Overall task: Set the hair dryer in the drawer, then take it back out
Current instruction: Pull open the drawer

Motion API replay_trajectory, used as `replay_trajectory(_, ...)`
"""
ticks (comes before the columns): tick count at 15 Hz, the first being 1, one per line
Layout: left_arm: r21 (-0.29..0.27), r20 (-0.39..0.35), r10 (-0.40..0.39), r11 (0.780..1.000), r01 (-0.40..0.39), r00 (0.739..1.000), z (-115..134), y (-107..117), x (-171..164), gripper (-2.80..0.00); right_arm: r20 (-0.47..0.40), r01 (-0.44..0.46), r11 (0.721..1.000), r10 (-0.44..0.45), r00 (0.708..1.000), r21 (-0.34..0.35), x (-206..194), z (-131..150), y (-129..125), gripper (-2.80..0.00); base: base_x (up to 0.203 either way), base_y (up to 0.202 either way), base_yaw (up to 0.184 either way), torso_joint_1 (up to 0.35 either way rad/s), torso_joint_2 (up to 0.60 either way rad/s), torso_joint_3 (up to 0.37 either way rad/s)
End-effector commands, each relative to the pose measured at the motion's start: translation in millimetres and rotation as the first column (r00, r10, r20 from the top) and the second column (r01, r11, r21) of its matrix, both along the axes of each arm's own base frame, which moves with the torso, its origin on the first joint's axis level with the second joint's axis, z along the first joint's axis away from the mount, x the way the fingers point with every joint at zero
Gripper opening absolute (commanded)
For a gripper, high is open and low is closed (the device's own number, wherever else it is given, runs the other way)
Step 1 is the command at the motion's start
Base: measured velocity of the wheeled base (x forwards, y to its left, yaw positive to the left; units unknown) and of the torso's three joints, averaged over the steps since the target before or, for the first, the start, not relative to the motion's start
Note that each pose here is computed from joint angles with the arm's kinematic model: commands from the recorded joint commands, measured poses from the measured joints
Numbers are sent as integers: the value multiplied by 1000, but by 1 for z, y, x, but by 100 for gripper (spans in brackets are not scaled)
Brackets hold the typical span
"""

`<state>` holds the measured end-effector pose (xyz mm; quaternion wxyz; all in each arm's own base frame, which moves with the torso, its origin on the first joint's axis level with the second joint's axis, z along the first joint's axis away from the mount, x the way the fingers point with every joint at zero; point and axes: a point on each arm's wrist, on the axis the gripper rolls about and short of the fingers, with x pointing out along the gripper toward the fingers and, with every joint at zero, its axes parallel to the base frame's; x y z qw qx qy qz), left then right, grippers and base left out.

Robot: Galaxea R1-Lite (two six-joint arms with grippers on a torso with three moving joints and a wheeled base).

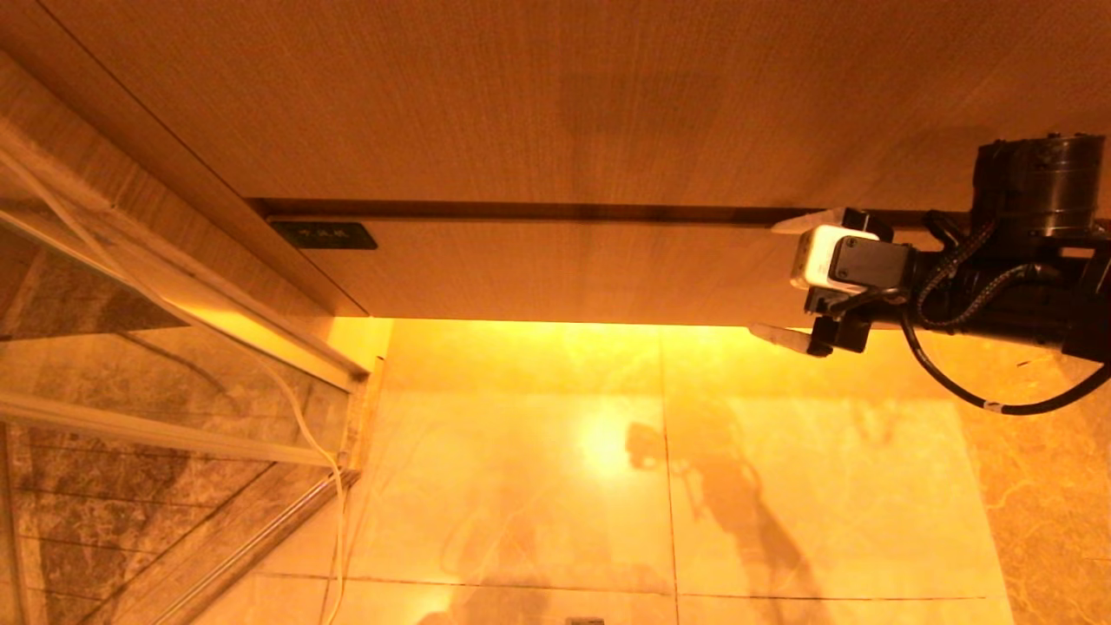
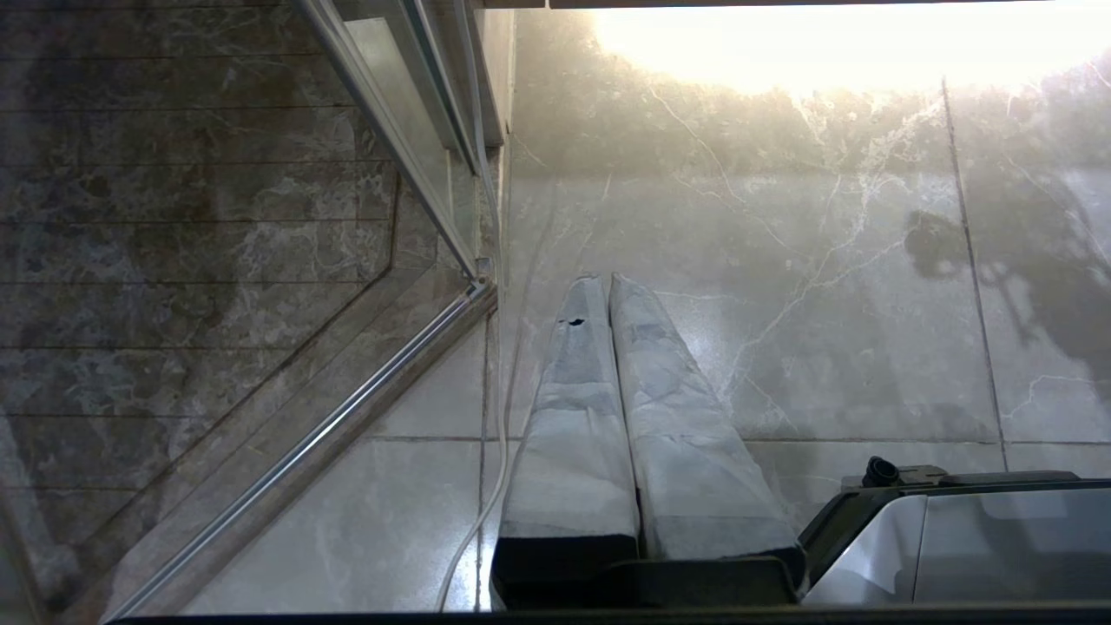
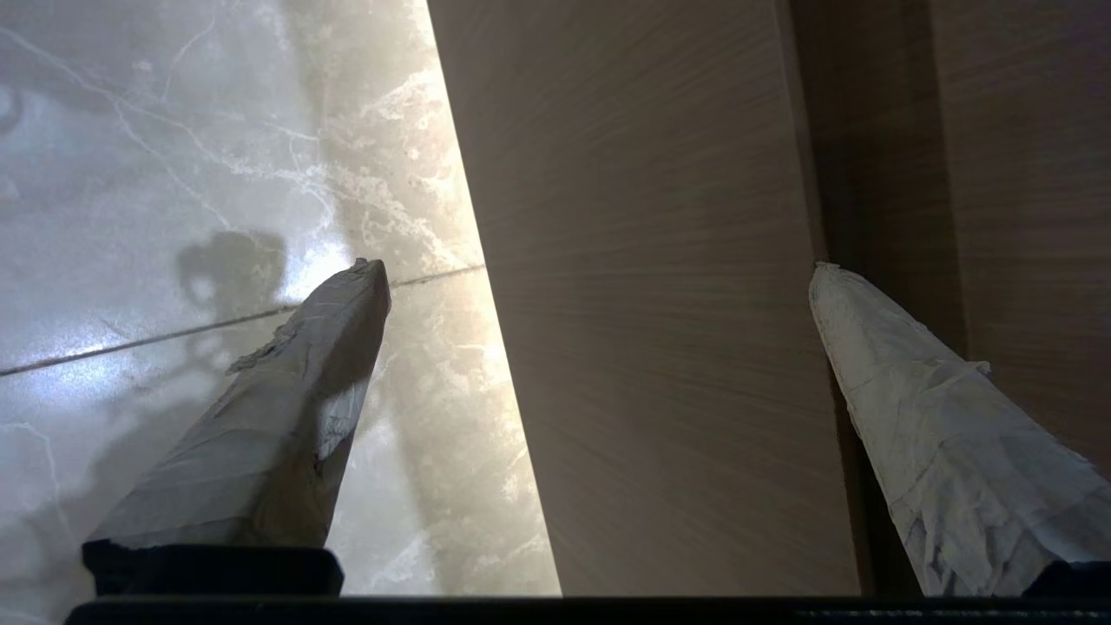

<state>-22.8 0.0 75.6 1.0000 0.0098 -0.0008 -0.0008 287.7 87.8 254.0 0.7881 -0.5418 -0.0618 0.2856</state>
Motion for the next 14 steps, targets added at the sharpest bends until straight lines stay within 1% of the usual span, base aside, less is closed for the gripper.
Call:
replay_trajectory(1, 0, -2, 0, 1000, 0, 1000, 0, 0, 0, -280, 26, 2, 1000, -1, 1000, -10, -6, 7, -2, 0, 0, 0, 0, 0, 0, 0)
replay_trajectory(2, 0, -2, 0, 1000, 0, 1000, 0, 0, 0, -280, 27, 13, 1000, -12, 1000, -22, -9, 8, -4, 0, 0, 0, 0, 0, 0, 0)
replay_trajectory(4, 0, -2, 0, 1000, 0, 1000, 0, 0, 0, -280, 15, 22, 999, -22, 1000, -25, -16, 9, -6, 0, 0, 0, 0, 0, 0, 0)
replay_trajectory(10, 0, -2, 0, 1000, 0, 1000, 0, 0, 0, -280, 37, 24, 999, -22, 999, -37, -14, 10, -6, 0, 0, 0, 0, 0, 0, 0)
replay_trajectory(11, 0, -2, 0, 1000, 0, 1000, 0, 0, 0, -280, 41, 26, 999, -24, 999, -47, -14, 9, -7, 0, 0, 0, 0, 0, 0, 0)
replay_trajectory(12, 0, -2, 0, 1000, 0, 1000, 0, 0, 0, -280, 57, 27, 996, -22, 998, -89, -10, 6, -7, 0, 0, 0, 0, 0, 0, 0)
replay_trajectory(14, 0, -2, 0, 1000, 0, 1000, 0, 0, 0, -280, 50, 33, 995, -29, 998, -93, -6, 4, -8, 0, 0, 0, 0, 0, 0, 0)
